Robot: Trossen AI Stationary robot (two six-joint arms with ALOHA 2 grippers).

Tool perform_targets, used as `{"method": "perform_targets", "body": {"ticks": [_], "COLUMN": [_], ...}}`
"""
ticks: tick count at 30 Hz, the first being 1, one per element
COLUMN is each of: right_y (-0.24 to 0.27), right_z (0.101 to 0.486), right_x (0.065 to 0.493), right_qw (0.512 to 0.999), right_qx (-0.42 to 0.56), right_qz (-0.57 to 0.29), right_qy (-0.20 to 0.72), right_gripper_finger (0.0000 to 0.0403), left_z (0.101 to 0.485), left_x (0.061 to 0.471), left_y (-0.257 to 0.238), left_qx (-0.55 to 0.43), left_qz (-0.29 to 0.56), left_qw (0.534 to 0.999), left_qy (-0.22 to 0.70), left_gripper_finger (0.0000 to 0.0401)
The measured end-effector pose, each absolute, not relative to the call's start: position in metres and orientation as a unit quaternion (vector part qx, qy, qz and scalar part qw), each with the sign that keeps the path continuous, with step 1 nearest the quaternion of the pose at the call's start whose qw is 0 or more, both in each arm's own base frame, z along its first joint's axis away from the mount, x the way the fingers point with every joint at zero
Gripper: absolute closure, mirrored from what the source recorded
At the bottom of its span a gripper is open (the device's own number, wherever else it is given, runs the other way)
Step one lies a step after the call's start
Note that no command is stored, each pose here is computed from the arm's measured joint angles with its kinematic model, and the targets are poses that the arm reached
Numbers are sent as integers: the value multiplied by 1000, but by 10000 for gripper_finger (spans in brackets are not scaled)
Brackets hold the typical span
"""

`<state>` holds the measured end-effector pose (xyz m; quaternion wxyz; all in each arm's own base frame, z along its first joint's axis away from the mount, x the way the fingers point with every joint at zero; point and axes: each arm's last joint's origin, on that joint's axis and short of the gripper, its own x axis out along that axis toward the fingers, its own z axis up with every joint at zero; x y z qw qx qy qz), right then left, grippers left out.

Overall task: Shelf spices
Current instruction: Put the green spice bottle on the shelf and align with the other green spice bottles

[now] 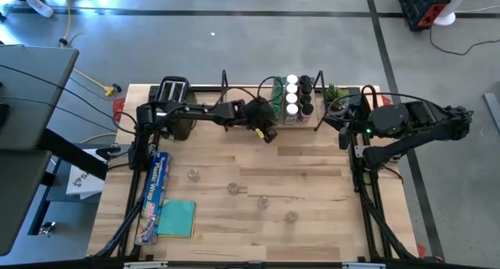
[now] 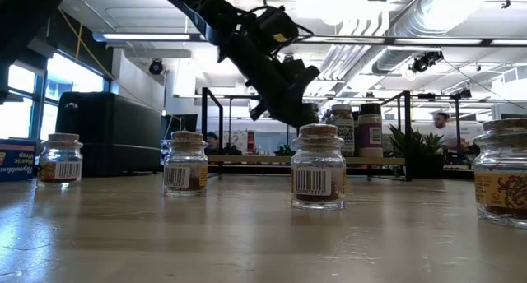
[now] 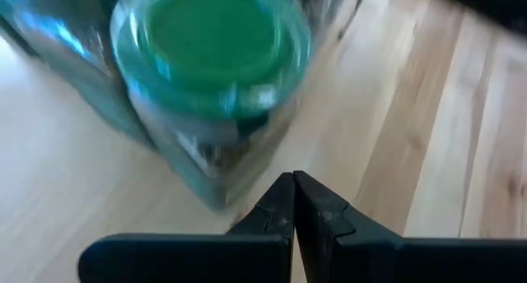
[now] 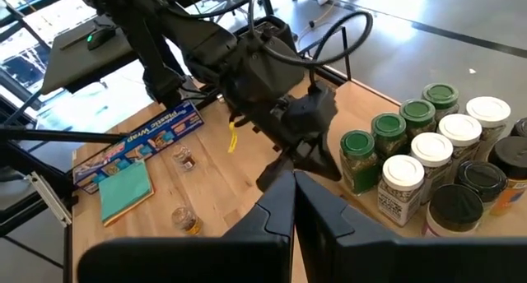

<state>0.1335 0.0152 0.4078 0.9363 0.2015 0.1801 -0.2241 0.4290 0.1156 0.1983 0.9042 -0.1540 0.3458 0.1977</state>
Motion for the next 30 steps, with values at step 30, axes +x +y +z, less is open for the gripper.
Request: {"method": "perform_targets", "body": {"ticks": [30], "right_y": [15], "right_z": [408], "right_x": [133], "right_qw": [937], "right_qx": [200], "right_qz": [-224], "right_qy": [181], "right_gripper_finger": [399], "left_z": [221], "left_x": [435], "left_y": [106], "left_qx": [-218], "left_qz": [166], "left_qw": [922], "left_qy": [274], "left_gripper_finger": [401]}}
